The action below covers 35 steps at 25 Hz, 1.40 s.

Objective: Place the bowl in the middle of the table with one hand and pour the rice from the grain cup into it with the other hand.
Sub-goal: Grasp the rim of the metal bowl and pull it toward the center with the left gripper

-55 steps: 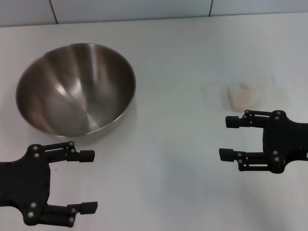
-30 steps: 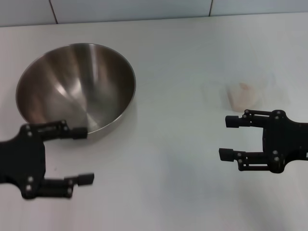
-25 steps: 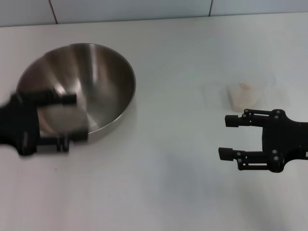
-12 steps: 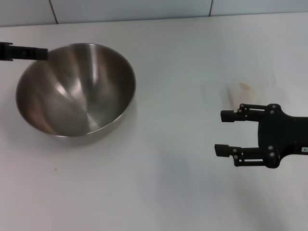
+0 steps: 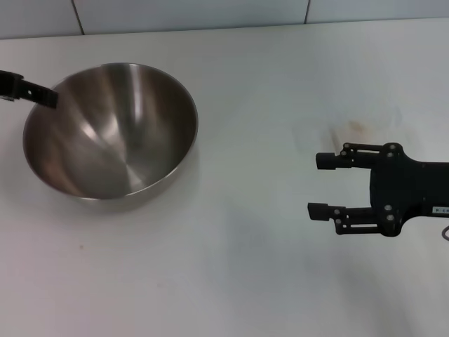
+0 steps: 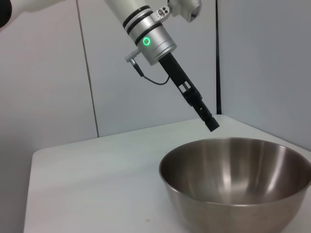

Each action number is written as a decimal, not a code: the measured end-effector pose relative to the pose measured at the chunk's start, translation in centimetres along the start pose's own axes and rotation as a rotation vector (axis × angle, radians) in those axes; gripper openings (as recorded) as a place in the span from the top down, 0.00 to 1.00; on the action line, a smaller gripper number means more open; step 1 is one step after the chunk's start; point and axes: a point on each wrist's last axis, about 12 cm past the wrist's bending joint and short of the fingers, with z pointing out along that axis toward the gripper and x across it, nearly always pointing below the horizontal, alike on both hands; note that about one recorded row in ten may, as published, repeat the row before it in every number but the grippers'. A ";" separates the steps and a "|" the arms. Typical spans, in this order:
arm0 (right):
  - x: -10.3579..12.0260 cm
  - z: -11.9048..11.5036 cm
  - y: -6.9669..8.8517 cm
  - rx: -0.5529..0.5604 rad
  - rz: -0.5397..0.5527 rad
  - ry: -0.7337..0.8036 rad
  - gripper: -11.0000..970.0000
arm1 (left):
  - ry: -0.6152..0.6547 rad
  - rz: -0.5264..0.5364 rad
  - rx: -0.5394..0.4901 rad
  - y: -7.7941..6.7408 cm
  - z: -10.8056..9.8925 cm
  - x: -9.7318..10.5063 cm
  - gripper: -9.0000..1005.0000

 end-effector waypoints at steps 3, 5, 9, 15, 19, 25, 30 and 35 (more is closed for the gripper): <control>0.0 0.0 0.0 0.001 -0.005 -0.002 0.22 | 0.000 0.000 0.000 0.0 0.0 0.0 0.16; 0.0 -0.1 0.0 0.003 -0.007 -0.003 0.22 | 0.019 0.011 -0.007 -0.2 0.4 0.0 0.16; 0.0 -0.1 0.0 0.004 -0.007 -0.003 0.22 | 0.023 0.014 -0.006 -0.3 0.5 0.0 0.16; -0.1 0.0 -0.1 0.002 -0.015 -0.004 0.22 | 0.046 0.036 -0.005 -0.5 1.9 0.3 0.16; -0.1 0.0 -0.1 0.001 -0.016 -0.004 0.22 | 0.063 0.052 -0.006 -0.7 3.0 0.5 0.16; -0.2 0.1 -0.2 0.000 -0.017 -0.004 0.22 | 0.070 0.066 -0.020 -0.8 4.1 0.7 0.16; -0.4 0.2 -0.4 -0.002 -0.023 -0.005 0.22 | 0.074 0.075 -0.038 -0.9 4.8 0.9 0.16; -0.6 0.3 -0.6 0.001 -0.028 -0.008 0.22 | 0.096 0.079 -0.069 -0.8 5.2 1.0 0.16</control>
